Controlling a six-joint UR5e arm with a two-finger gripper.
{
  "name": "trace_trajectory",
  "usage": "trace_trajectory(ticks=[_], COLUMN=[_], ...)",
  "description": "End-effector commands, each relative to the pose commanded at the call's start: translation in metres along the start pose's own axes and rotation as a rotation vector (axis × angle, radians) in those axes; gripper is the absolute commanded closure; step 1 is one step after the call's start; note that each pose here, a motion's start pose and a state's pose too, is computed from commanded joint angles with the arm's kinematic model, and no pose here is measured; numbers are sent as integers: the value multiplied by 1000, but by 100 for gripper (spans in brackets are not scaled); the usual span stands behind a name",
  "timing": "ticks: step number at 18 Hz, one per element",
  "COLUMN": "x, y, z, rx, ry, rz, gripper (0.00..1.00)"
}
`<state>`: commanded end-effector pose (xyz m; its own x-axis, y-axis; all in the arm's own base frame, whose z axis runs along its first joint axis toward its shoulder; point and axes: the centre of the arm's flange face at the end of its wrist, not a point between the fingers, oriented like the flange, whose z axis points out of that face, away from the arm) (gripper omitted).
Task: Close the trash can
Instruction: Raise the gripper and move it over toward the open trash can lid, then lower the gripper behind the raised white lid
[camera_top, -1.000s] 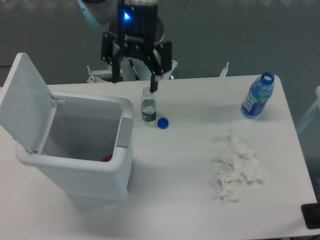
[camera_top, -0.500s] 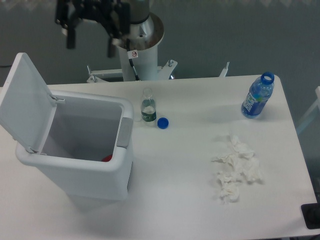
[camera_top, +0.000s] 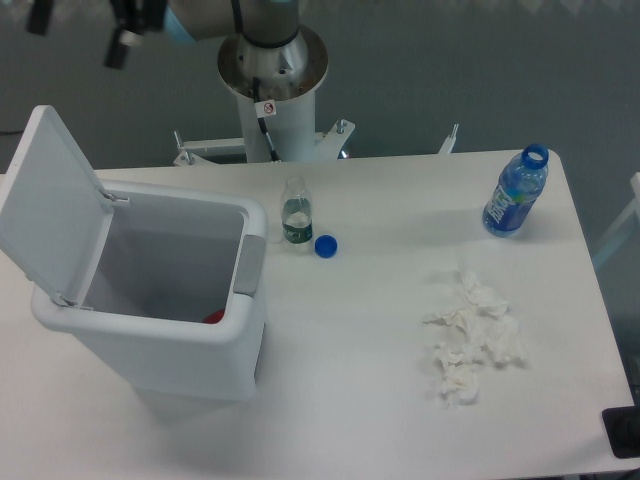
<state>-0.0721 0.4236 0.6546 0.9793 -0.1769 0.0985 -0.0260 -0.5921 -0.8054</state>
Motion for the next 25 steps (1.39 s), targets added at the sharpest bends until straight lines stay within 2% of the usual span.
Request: trace_trajectory(ticks=[3, 9, 14, 25], x=[4, -4, -2, 2], y=[1, -2, -10, -15], z=[11, 61, 95, 124], rx=[-14, -74, -100, -106], ry=[26, 101, 158, 191], rz=[2, -26, -8, 20], gripper=[0, 0, 0, 0])
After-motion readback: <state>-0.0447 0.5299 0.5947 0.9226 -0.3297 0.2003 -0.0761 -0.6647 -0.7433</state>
